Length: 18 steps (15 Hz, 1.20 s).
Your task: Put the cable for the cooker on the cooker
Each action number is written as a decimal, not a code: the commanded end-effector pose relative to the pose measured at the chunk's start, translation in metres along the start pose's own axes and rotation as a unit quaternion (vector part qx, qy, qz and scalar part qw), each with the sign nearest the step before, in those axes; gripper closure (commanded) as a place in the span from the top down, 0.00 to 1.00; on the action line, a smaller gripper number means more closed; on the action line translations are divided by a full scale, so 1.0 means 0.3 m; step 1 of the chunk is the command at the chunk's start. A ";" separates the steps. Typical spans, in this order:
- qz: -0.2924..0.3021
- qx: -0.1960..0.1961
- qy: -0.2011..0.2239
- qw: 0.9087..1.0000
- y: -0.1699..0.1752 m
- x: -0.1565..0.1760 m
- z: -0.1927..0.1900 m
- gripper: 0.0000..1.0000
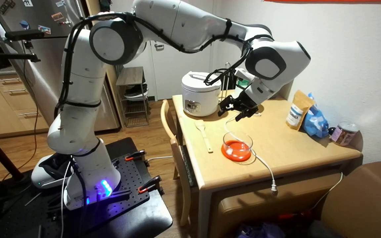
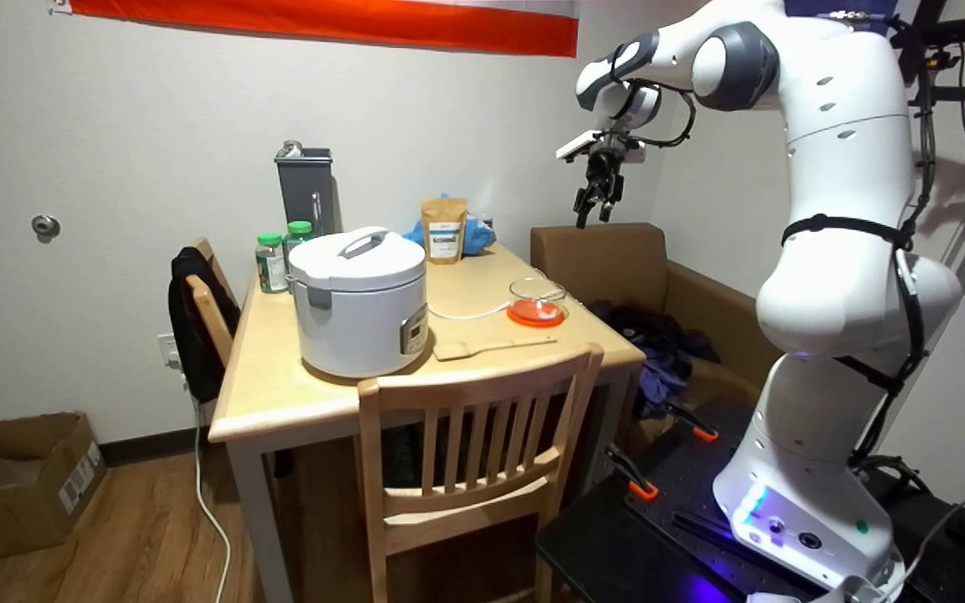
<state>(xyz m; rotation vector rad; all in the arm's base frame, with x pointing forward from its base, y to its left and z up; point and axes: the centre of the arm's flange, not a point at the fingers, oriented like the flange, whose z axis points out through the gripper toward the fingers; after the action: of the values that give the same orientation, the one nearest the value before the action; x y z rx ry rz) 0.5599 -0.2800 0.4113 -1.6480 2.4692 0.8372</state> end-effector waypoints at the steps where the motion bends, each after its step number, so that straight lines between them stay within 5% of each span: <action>1: -0.003 -0.004 -0.001 1.000 -0.001 -0.002 0.011 1.00; 7: -0.003 0.015 -0.010 1.000 -0.074 -0.027 0.045 1.00; 13: 0.015 0.121 -0.057 0.991 -0.285 0.052 0.079 1.00; 18: 0.043 0.203 -0.026 0.978 -0.444 0.112 0.119 1.00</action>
<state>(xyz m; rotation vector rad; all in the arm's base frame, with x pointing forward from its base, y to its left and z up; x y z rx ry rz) 0.6303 -0.3176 0.3257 -1.4108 2.4561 0.4359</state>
